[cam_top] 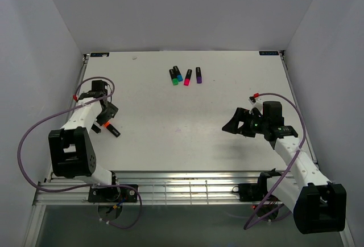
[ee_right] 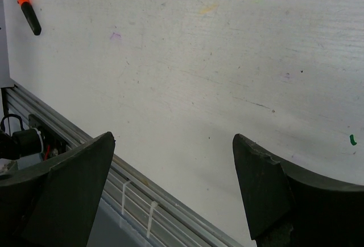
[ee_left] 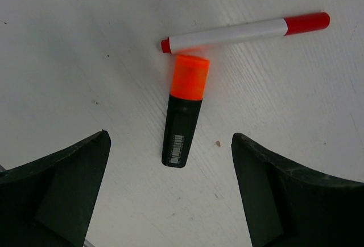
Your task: Open the pen caps
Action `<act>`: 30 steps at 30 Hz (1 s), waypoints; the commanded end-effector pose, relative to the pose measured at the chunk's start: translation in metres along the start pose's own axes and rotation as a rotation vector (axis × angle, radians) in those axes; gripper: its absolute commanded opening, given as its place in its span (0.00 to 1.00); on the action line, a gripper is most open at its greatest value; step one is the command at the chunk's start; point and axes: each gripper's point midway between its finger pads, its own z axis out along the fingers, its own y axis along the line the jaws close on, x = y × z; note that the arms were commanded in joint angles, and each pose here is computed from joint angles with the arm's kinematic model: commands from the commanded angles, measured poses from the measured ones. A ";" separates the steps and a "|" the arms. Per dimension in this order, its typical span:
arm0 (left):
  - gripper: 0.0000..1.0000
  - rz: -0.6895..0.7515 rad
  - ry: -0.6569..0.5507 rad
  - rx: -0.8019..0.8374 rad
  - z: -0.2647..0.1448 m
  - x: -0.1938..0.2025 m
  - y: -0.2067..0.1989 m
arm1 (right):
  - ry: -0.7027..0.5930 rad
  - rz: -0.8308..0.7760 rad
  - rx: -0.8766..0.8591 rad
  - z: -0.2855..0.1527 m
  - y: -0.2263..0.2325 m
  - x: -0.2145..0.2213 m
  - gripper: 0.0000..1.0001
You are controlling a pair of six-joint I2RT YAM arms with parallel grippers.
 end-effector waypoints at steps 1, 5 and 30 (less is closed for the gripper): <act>0.98 0.003 -0.041 -0.060 0.002 -0.016 0.004 | -0.073 -0.094 -0.055 -0.006 0.018 -0.024 0.90; 0.98 0.013 -0.020 -0.089 0.016 -0.013 0.001 | -0.078 -0.108 -0.066 -0.007 0.022 -0.024 0.90; 0.60 0.058 0.053 -0.161 0.057 0.011 0.001 | -0.084 -0.120 -0.009 -0.012 0.016 -0.026 0.90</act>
